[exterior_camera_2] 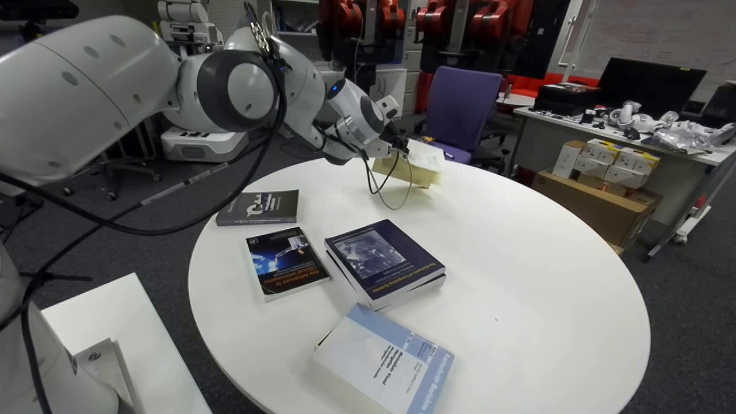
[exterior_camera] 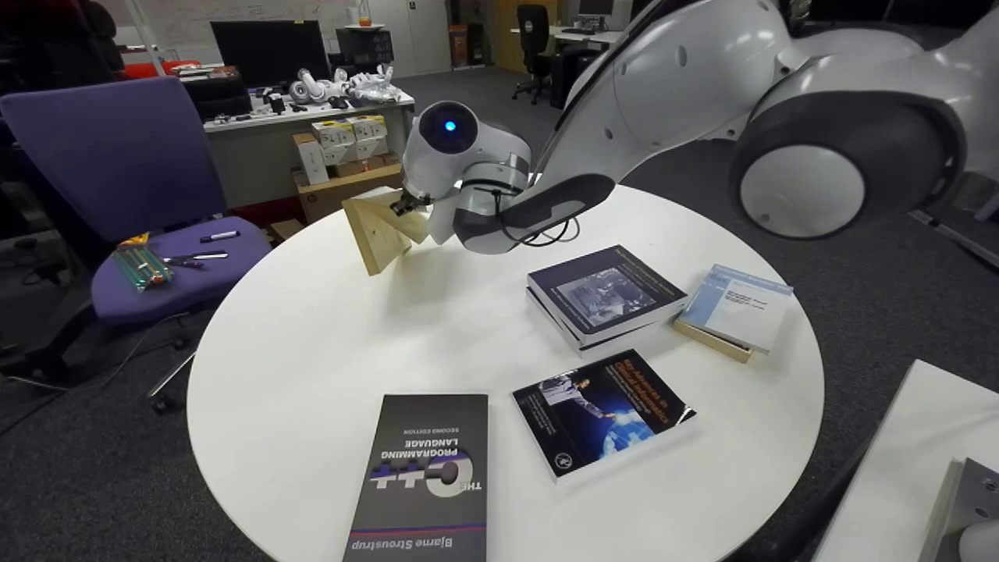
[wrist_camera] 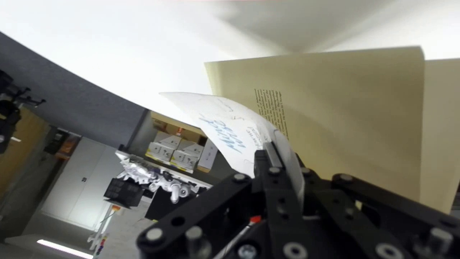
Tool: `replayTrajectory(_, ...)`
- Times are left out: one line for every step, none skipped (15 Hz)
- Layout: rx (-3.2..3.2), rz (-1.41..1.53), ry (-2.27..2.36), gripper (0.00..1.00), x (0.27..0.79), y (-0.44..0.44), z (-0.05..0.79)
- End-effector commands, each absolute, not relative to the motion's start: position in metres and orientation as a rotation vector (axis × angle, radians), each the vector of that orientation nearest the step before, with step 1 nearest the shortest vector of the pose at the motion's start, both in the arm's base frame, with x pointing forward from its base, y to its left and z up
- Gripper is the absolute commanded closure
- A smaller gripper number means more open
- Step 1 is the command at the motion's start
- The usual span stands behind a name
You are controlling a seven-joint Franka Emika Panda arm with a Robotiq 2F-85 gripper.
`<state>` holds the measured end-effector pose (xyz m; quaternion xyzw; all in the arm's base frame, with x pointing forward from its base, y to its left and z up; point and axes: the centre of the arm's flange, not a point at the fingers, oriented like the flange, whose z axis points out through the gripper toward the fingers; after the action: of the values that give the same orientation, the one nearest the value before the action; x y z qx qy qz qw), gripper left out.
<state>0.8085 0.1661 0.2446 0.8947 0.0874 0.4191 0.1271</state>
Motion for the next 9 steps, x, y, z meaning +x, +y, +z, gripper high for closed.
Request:
replayTrajectory(2.744, 1.137, 0.325, 1.0, 0.74, 0.151, 0.277)
replayTrajectory(2.774, 1.123, 0.33, 1.0, 0.736, 0.155, 0.279)
replayTrajectory(2.808, 1.102, 0.333, 1.0, 0.731, 0.155, 0.28)
replayTrajectory(2.831, 1.081, 0.335, 1.0, 0.727, 0.157, 0.282)
replayTrajectory(2.849, 1.059, 0.326, 1.0, 0.723, 0.156, 0.284)
replayTrajectory(2.868, 1.039, 0.315, 1.0, 0.719, 0.155, 0.287)
replayTrajectory(2.883, 1.018, 0.304, 1.0, 0.715, 0.152, 0.29)
replayTrajectory(2.894, 1.001, 0.292, 1.0, 0.711, 0.149, 0.293)
replayTrajectory(2.899, 0.993, 0.286, 1.0, 0.706, 0.146, 0.297)
